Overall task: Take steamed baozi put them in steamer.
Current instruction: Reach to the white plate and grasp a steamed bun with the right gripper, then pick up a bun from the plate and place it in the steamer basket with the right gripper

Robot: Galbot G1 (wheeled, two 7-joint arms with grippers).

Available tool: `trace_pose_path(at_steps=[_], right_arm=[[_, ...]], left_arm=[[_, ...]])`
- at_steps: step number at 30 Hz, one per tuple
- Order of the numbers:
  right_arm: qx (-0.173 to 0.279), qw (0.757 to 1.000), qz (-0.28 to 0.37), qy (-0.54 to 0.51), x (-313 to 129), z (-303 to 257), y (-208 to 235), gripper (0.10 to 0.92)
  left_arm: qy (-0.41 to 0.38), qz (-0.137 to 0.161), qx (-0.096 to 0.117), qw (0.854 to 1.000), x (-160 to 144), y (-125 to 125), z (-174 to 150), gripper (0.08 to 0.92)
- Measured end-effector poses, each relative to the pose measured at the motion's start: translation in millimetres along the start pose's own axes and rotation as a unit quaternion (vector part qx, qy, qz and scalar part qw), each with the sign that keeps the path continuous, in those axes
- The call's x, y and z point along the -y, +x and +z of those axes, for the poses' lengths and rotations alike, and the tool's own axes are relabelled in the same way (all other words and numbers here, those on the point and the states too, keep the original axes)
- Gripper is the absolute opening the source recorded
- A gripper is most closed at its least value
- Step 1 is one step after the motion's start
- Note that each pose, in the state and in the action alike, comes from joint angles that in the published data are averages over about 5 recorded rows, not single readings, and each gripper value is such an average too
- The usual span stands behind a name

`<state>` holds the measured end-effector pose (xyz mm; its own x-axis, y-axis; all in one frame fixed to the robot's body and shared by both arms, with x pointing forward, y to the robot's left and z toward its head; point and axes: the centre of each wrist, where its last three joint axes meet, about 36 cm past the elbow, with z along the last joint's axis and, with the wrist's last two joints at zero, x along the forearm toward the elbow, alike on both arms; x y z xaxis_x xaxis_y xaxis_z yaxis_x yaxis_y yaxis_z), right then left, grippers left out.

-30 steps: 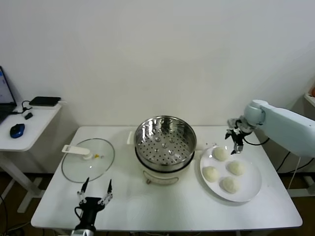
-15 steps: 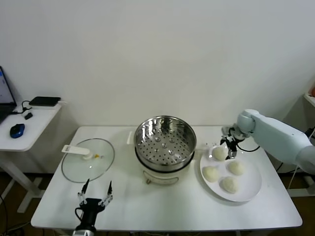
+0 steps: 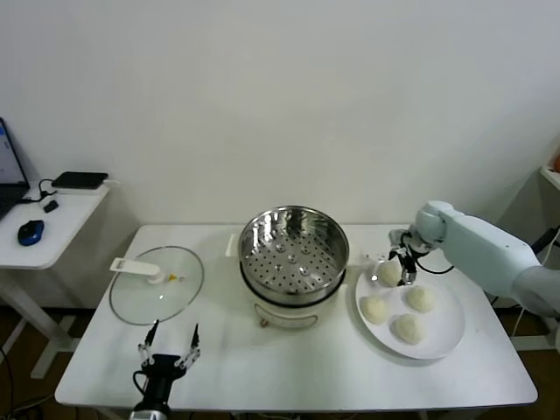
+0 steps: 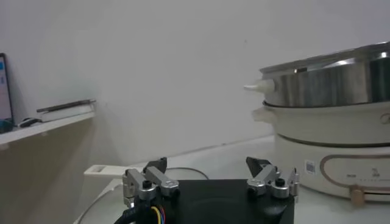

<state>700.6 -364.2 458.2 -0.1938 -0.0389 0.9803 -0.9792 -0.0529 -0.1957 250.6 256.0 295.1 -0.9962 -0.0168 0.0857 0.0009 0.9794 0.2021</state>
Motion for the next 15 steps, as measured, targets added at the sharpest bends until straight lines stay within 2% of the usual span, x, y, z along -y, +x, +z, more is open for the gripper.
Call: trace_pose_path(at_steps=[5, 11, 15], right_arm=[[0.000, 1.000, 0.002, -0.001, -1.2, 0.0, 1.3, 0.637], [0.002, 1.000, 0.005, 0.010, -2.7, -1.9, 8.7, 0.606], [0.010, 0.999, 0.012, 0.031, 2.7, -7.5, 31.1, 0.602]], left_arm=[[-0.001, -0.001, 0.000, 1.000, -0.2, 0.0, -0.3, 0.823], [-0.001, -0.003, 0.000, 1.000, -0.8, 1.1, -0.8, 0.823], [-0.003, -0.005, 0.001, 1.000, -2.2, 2.1, -2.1, 0.823]])
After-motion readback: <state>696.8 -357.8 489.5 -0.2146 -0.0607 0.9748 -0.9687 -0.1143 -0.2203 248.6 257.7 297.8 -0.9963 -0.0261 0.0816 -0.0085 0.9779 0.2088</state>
